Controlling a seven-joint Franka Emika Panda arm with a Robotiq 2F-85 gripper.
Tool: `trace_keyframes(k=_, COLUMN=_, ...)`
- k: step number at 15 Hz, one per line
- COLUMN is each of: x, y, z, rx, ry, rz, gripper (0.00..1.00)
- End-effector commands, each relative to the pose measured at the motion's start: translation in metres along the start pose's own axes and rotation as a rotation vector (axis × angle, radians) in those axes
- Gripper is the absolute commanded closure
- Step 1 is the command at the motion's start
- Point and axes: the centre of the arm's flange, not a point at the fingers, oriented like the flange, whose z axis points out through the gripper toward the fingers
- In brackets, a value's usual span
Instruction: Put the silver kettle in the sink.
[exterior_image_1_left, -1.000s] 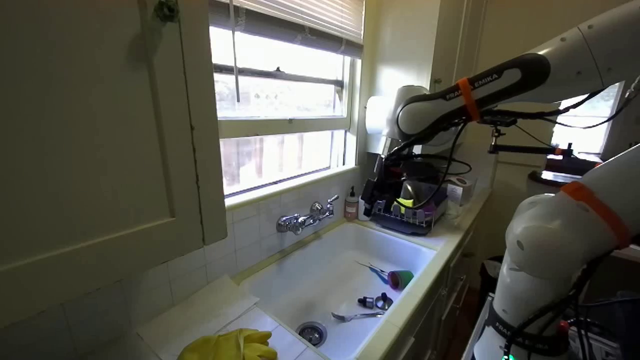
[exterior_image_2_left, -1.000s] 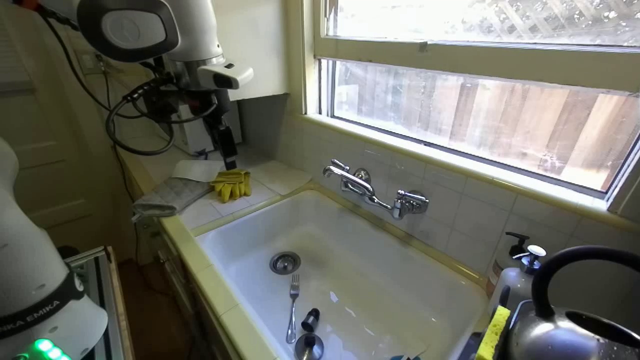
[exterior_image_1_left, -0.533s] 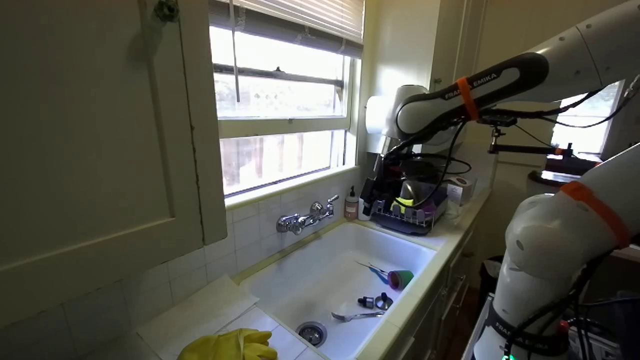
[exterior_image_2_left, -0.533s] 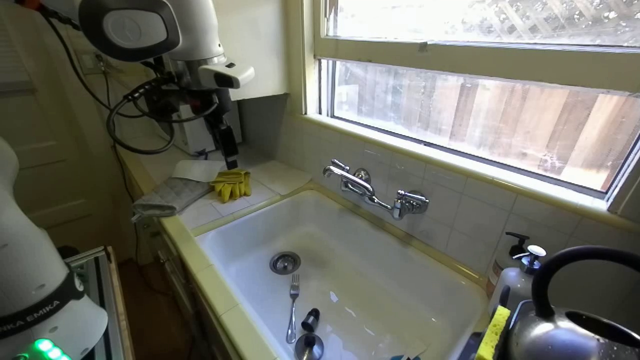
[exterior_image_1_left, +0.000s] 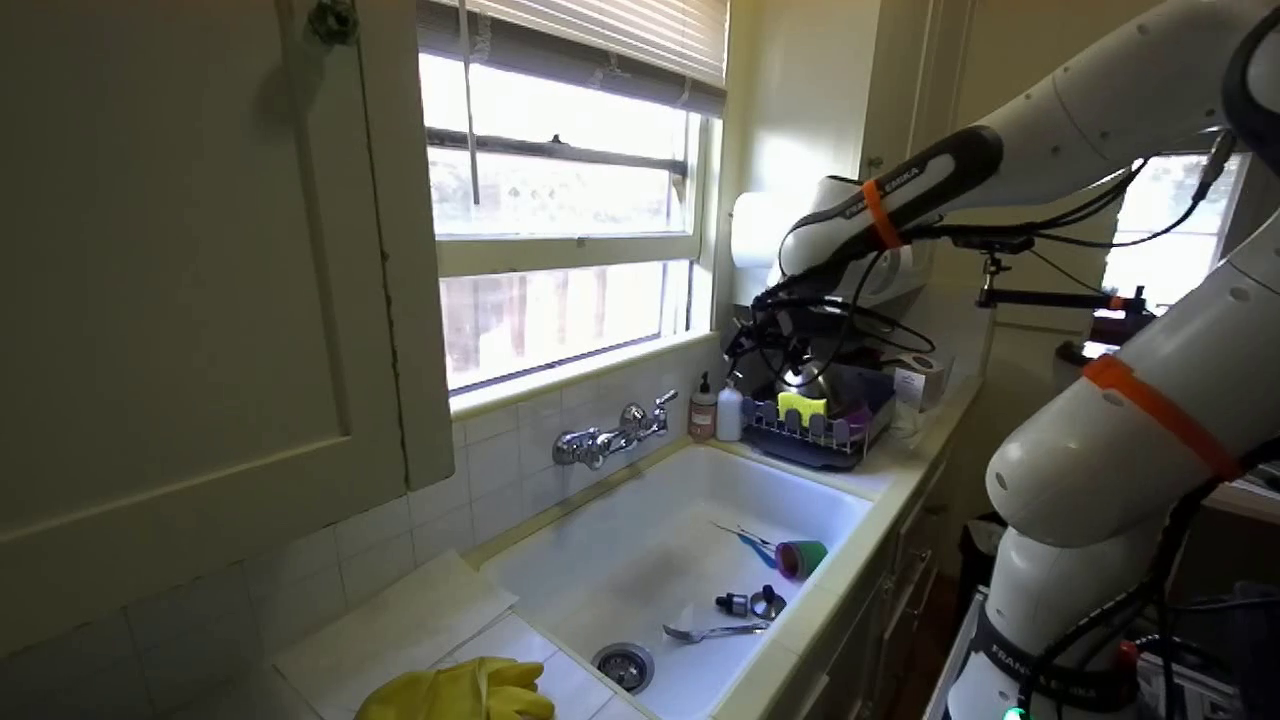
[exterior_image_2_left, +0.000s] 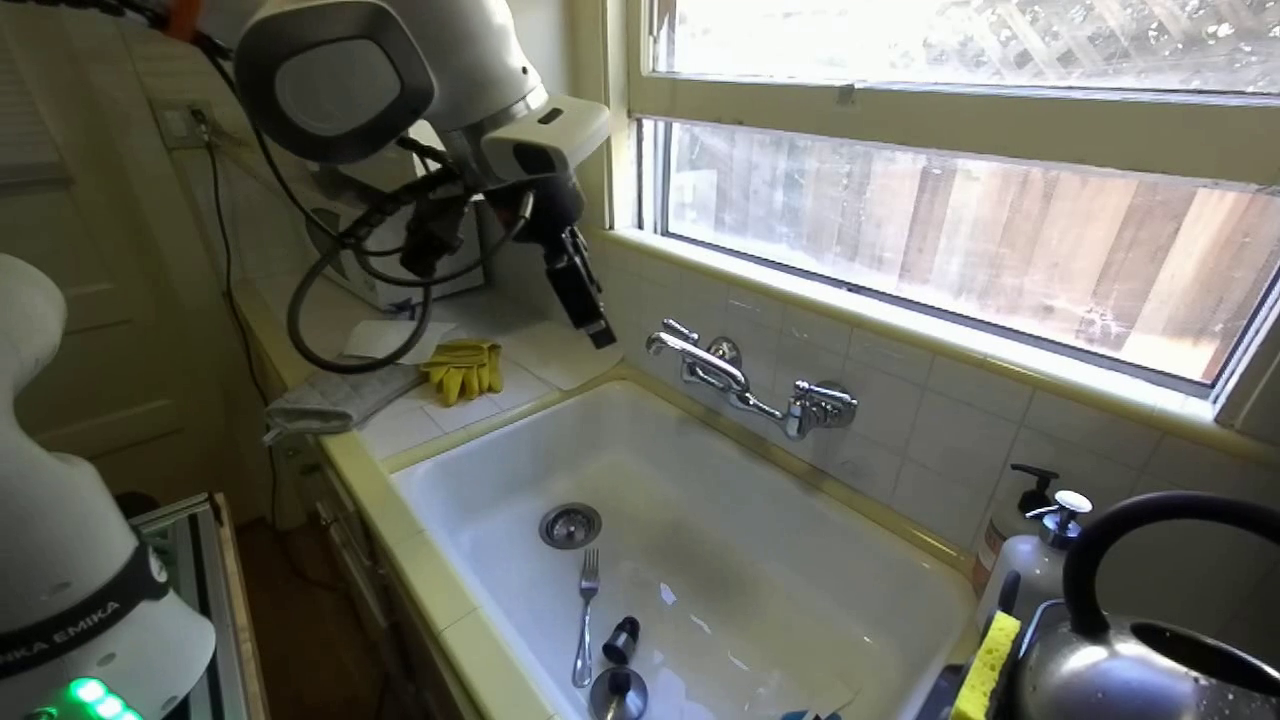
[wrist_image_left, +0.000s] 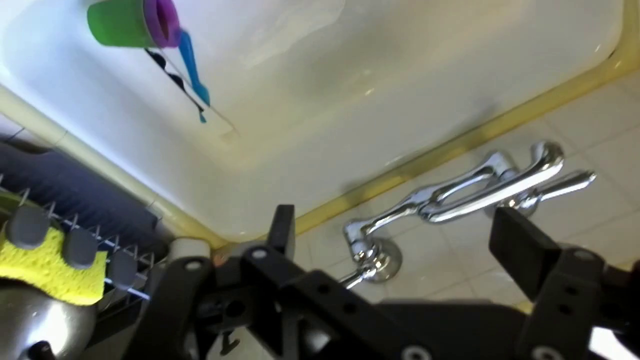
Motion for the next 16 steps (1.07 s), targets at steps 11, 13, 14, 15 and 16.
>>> trace_keyframes(k=11, x=0.146, y=0.128, z=0.079, rx=-0.242, ry=0.299, rz=0.461, gripper=0.0)
trace_keyframes(k=13, x=0.133, y=0.134, z=0.067, rx=-0.209, ry=0.29, rz=0.417, gripper=0.0)
trace_keyframes(k=14, x=0.133, y=0.136, z=0.068, rx=-0.21, ry=0.288, rz=0.415, gripper=0.0)
trace_keyframes(k=15, x=0.133, y=0.133, z=0.068, rx=-0.208, ry=0.289, rz=0.411, gripper=0.0)
trace_keyframes(k=16, x=0.134, y=0.129, z=0.068, rx=-0.204, ry=0.289, rz=0.405, gripper=0.0)
